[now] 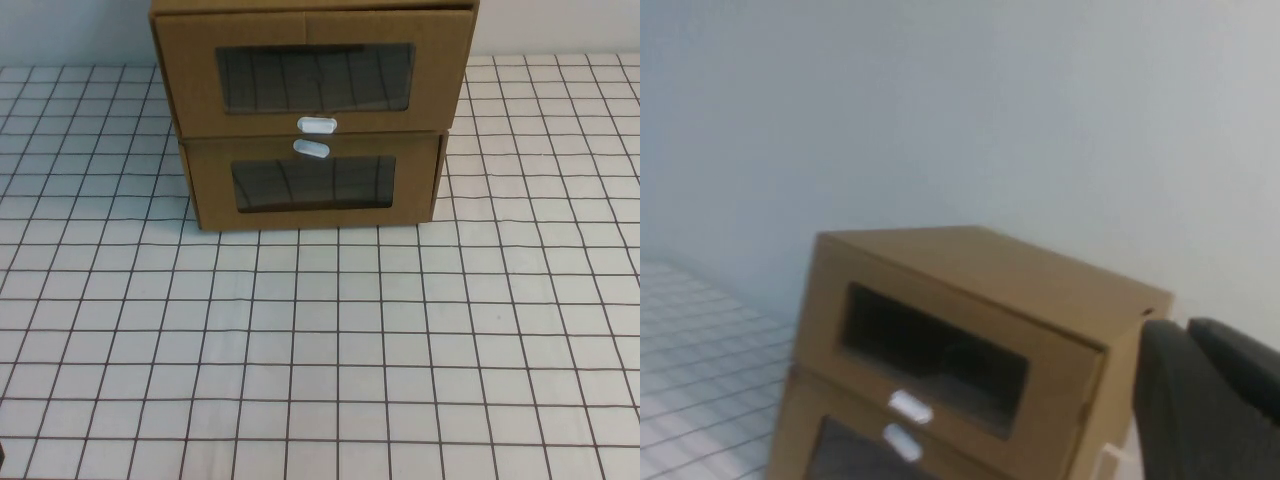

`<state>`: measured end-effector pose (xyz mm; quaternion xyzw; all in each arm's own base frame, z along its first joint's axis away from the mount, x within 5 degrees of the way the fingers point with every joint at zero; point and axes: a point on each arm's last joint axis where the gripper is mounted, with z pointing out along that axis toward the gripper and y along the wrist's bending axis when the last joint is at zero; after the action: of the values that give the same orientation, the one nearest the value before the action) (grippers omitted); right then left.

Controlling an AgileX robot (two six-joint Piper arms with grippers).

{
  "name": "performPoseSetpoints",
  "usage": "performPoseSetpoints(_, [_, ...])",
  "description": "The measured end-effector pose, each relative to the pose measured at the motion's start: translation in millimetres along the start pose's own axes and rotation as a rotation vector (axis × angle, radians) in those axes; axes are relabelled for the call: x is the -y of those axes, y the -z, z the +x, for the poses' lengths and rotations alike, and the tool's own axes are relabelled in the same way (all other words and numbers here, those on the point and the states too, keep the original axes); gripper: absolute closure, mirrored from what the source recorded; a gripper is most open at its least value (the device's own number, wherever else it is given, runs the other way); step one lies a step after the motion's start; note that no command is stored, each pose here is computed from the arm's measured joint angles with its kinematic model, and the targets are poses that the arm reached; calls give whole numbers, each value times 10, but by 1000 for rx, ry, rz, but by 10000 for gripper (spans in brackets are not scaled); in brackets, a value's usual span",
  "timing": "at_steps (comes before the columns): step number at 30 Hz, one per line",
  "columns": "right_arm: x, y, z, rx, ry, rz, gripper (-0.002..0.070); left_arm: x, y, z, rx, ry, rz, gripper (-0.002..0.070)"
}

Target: Close the shoe box

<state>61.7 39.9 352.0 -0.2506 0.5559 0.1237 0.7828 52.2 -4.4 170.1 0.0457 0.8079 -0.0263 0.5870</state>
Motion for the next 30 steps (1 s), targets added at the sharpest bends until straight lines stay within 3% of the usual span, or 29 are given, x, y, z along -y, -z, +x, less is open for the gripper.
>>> performPoseSetpoints(4, [-89, -52, 108, -128, -53, -95, 689, -1, 0, 0, 0, -1, -1, 680])
performPoseSetpoints(10, [-119, -161, 264, -260, -99, -102, 689, -1, 1, 0, 2, -1, -1, 680])
performPoseSetpoints(17, [110, 11, 262, -275, -120, 180, 689, -1, 1, 0, 2, -1, -1, 680])
performPoseSetpoints(21, [112, 242, 314, -263, -80, 297, 689, -1, 1, 0, 2, -1, -1, 680])
performPoseSetpoints(30, [-50, 629, 1157, -406, -175, 546, 689, -1, 1, 2, 0, -1, -1, 680])
